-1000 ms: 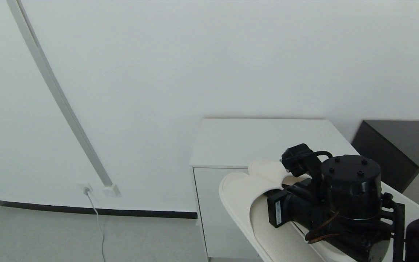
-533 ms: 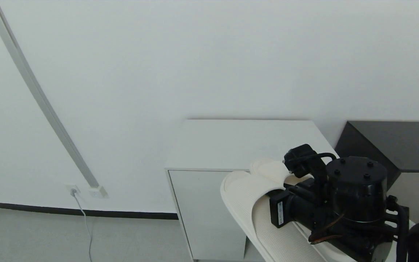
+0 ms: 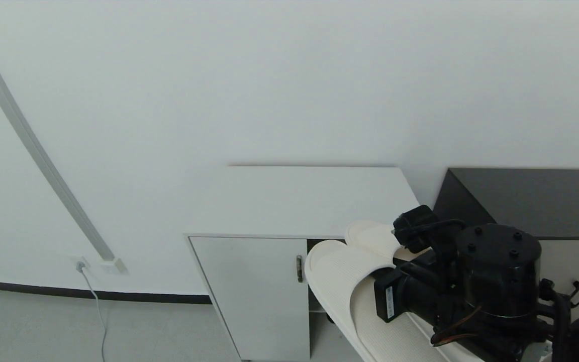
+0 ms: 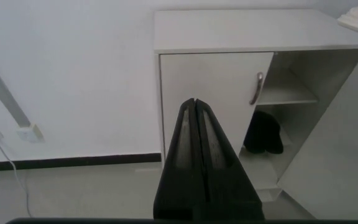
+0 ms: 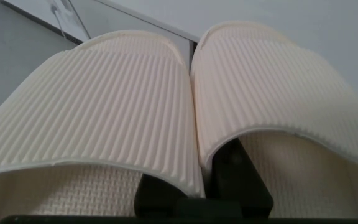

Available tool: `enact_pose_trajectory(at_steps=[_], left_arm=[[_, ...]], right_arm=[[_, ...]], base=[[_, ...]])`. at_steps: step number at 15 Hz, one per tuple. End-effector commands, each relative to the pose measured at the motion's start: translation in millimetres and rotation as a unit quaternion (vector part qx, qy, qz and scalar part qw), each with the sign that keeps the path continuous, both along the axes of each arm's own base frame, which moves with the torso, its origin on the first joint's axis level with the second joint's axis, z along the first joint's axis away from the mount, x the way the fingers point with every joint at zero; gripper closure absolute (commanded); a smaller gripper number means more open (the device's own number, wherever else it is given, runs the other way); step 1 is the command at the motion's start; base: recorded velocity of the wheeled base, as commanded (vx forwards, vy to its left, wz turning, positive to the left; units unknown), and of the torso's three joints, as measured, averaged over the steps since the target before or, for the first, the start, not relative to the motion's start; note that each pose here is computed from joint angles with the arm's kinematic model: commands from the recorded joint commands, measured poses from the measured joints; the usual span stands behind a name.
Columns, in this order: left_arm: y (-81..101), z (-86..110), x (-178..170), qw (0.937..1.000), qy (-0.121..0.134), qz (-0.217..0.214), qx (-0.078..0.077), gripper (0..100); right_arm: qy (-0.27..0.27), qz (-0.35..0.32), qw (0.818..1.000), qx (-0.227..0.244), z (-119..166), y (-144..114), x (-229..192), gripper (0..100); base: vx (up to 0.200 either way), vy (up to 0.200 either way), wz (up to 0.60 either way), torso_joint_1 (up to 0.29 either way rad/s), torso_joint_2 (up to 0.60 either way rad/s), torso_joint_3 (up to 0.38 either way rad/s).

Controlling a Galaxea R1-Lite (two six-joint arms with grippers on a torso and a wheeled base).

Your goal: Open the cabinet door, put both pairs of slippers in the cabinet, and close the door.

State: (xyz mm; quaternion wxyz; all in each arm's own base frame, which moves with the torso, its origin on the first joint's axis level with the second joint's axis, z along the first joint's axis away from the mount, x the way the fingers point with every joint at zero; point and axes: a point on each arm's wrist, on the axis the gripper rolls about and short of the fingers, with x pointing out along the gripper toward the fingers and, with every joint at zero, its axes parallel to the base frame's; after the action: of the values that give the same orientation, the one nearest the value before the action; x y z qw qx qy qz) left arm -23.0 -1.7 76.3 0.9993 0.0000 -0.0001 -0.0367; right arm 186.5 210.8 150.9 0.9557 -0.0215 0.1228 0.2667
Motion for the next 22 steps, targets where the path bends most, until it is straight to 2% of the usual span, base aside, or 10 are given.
enact_pose_trajectory(at_steps=[1, 22], left_arm=[[0.0, -0.1, 0.0, 1.0, 0.0, 0.001, 0.0, 100], [0.0, -0.1, 0.0, 1.0, 0.0, 0.001, -0.001, 100]], right_arm=[[0.001, 0.0, 1.0, -0.001, -0.5, 0.2, 0.1, 100], [0.002, 0.014, 1.0, -0.011, -3.8, 4.0, -4.2, 100]], base=[[0.0, 0.0, 0.0, 0.0, 0.0, 0.0], [0.0, 0.0, -0.03, 0.0, 0.0, 0.0]])
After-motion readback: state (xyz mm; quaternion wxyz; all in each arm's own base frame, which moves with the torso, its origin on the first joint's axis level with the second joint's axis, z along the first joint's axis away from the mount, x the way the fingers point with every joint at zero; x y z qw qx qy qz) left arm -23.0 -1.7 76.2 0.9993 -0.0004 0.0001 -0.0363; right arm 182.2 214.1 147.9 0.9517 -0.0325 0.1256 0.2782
